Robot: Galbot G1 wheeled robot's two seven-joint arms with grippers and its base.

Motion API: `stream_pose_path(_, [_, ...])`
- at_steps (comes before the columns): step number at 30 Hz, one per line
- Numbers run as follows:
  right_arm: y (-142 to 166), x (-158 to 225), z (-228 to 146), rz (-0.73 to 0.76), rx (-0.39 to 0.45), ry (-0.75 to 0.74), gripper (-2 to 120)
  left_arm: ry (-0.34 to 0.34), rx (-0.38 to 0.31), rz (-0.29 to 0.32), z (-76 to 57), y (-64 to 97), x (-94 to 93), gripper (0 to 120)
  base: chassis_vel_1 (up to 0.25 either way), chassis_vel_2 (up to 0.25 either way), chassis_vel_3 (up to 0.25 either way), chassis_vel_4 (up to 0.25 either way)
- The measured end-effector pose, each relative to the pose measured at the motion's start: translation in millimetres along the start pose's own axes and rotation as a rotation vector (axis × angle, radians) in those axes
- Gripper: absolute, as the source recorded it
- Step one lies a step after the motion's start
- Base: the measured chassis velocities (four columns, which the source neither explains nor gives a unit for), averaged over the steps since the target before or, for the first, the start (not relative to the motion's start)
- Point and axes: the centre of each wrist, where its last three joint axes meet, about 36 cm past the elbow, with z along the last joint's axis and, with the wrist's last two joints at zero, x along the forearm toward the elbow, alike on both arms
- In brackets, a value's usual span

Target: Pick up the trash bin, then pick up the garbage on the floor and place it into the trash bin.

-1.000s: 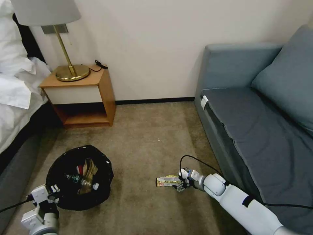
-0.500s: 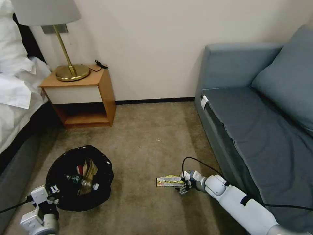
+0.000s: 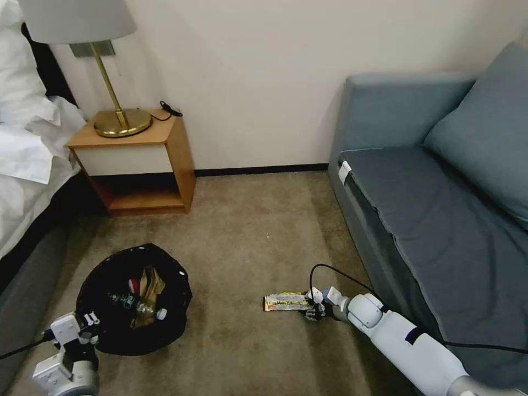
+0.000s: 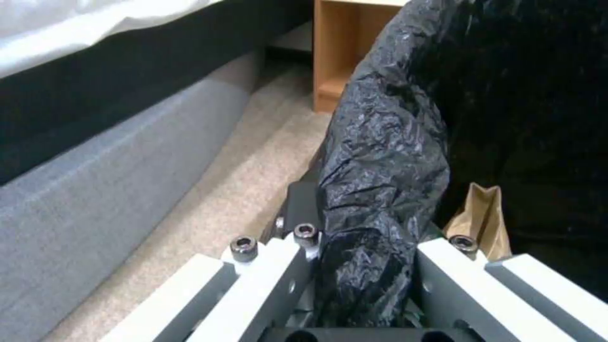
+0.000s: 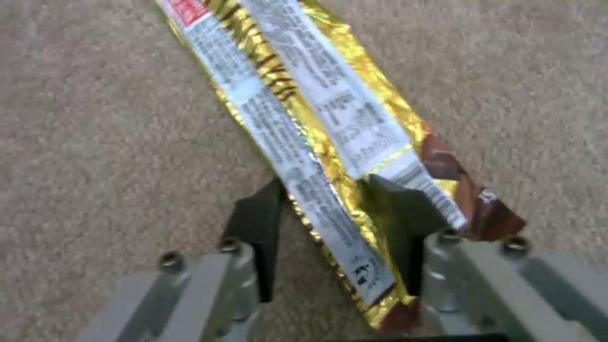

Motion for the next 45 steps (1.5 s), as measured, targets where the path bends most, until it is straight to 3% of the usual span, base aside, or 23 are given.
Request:
stream_pose_path(7, [4.9,-0.1,3.8,-0.002,-0.002,-0.002,6,-0.004,-0.003,-0.003,1.5,2.0,2.2,3,0.000,0.000,0.000,0.000])
stream_pose_path(10, [6.3,0.2,4.3,-0.002,-0.003,-0.003,0,-0.008,-0.003,-0.002,1.8,2.5,2.8,3,0.000,0.000,0.000,0.000])
stream_pose_path(23, [20.1,6.0,5.2,-0.013,-0.003,-0.026,0,-0.018,-0.002,-0.005,4.5,6.1,6.1,3,0.000,0.000,0.000,0.000])
stream_pose_path(37, [31.8,21.9,-14.4,-0.019,0.001,-0.144,0,-0.014,-0.004,0.002,7.5,4.7,7.8,3,0.000,0.000,0.000,0.000])
stream_pose_path(45, [30.7,38.5,-54.4,-0.020,0.002,-0.279,0,-0.011,-0.006,0.008,10.7,3.2,6.5,3,0.000,0.000,0.000,0.000])
